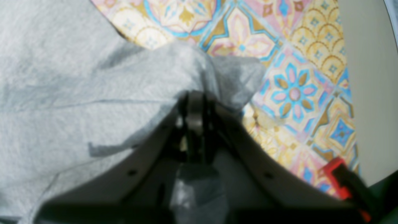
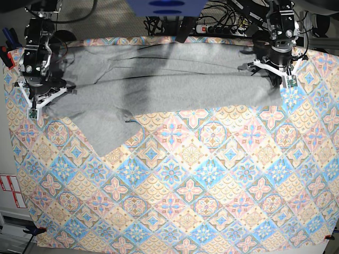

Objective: Fold the T-shirt properly
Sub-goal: 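Lift and carry the hem half up over the collar with both grippers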

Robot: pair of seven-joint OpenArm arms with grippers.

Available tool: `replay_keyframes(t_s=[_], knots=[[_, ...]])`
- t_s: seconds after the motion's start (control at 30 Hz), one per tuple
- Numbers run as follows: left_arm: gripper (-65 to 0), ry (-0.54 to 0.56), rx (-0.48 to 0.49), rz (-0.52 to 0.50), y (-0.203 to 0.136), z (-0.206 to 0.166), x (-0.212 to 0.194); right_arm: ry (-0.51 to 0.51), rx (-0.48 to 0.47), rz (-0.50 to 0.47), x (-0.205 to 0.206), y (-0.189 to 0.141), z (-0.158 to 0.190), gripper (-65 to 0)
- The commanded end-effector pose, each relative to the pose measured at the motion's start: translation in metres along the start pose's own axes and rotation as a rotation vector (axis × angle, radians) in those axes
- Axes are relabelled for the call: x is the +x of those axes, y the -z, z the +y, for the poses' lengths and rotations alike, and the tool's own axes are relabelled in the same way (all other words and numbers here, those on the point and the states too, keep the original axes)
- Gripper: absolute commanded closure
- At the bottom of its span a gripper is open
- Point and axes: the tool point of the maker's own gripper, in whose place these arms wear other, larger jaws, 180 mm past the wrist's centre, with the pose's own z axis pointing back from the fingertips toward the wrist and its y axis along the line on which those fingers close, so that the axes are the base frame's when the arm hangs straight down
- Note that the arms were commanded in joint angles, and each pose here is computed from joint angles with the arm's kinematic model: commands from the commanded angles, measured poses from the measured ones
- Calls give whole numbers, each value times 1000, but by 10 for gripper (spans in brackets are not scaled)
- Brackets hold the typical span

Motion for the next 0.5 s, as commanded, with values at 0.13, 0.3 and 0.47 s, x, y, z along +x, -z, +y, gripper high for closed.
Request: replay_keyframes(t_s=[0.13, 0.3, 0.47], knots=[[-78, -6, 31, 9, 7, 11, -6, 4, 0, -17, 4, 0, 2, -3], [-163, -21, 64, 1, 6, 23, -4, 5, 0, -13, 3, 1, 2, -58], [-172, -50, 125, 10, 8, 46, 3, 13, -9, -23, 6, 0, -1, -163]])
